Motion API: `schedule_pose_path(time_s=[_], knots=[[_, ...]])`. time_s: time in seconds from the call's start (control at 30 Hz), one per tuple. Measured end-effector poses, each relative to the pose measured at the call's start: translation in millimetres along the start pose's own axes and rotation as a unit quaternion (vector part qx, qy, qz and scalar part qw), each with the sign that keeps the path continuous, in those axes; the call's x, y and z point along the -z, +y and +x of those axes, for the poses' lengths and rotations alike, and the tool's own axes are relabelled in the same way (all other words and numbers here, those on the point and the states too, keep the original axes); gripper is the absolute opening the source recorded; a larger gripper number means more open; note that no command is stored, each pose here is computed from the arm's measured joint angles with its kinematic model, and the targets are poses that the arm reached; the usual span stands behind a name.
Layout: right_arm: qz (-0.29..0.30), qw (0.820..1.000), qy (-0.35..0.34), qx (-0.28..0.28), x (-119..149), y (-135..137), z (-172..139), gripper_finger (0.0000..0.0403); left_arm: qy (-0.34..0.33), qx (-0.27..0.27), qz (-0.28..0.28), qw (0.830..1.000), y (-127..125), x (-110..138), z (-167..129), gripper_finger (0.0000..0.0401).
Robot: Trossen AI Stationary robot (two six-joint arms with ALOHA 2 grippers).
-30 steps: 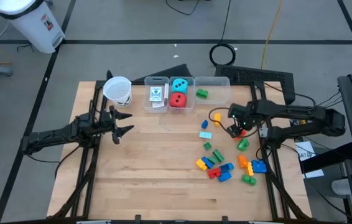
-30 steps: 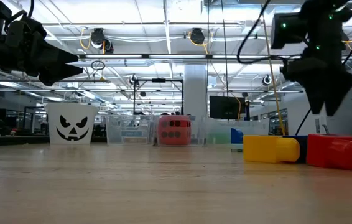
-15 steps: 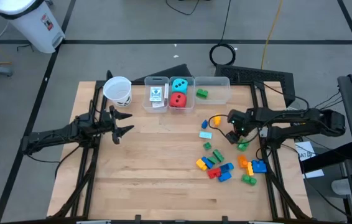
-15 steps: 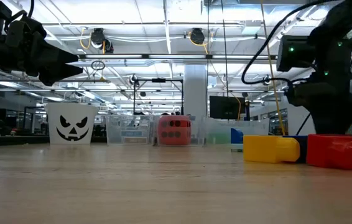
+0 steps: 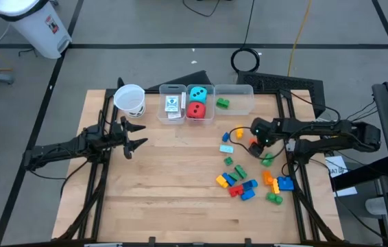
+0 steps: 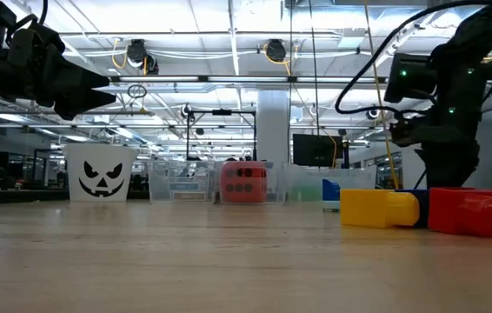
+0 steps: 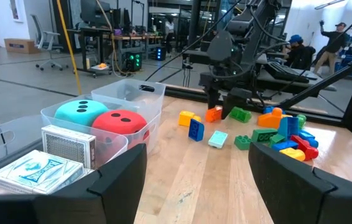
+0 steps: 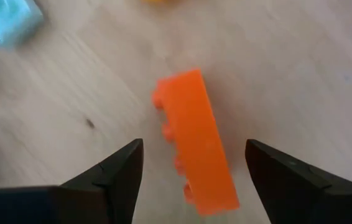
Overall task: Pick & Place Toys
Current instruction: Put the orange game piece into the right transparent bin
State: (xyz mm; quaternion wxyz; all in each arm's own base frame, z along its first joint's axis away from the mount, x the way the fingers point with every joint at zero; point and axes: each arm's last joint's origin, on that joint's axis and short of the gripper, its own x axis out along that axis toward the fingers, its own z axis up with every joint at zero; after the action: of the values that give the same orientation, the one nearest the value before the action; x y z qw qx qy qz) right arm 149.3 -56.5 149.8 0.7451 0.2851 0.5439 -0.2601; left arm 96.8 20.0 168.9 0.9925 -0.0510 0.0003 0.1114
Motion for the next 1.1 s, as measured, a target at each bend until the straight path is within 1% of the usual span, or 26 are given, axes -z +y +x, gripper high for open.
schedule_pose_path(time_s=[0.1,0.2,0.27,0.43,0.5,0.57,0.63,0.73,0.8,0.87,0.93,1.0,1.1], knots=[[-0.022,1.000,0.002,0.011,1,-1,0,0.0244,0.000,0.000,0.000,1.000,0,0,0,0.0287],[-0.032,0.999,-0.006,0.023,0,-1,0,0.0212,0.000,0.000,0.000,1.000,0,0,0,0.0287],[-0.032,0.999,-0.011,0.023,-1,-1,0,0.0179,0.000,0.000,0.000,1.000,0,0,0,0.0287],[-0.028,0.999,-0.031,0.014,-5,1,0,0.0077,0.000,0.000,0.000,1.000,0,0,0,0.0287],[-0.022,0.999,-0.040,-0.002,-7,2,0,0.0047,0.000,0.000,0.000,1.000,0,0,0,0.0287],[-0.017,0.998,-0.044,-0.031,-11,6,-4,0.0046,0.000,0.000,0.000,1.000,0,0,0,0.0287],[-0.019,0.996,-0.065,-0.057,-22,12,-13,0.0046,0.000,0.000,0.000,1.000,0,0,0,0.0287],[-0.026,0.987,-0.132,-0.088,-44,23,-33,0.0046,0.000,0.000,0.000,1.000,0,0,0,0.0287],[-0.042,0.975,-0.190,-0.106,-60,30,-49,0.0046,0.000,0.000,0.000,1.000,0,0,0,0.0287],[-0.062,0.960,-0.251,-0.106,-77,34,-67,0.0054,0.000,0.000,0.000,1.000,0,0,0,0.0287],[-0.078,0.950,-0.286,-0.097,-96,34,-81,0.0057,0.000,0.000,0.000,1.000,0,0,0,0.0287],[-0.096,0.946,-0.300,-0.073,-114,29,-89,0.0056,0.000,0.000,0.000,1.000,0,0,0,0.0287],[-0.112,0.944,-0.307,-0.035,-144,16,-90,0.0051,0.000,0.000,0.000,1.000,0,0,0,0.0287]])
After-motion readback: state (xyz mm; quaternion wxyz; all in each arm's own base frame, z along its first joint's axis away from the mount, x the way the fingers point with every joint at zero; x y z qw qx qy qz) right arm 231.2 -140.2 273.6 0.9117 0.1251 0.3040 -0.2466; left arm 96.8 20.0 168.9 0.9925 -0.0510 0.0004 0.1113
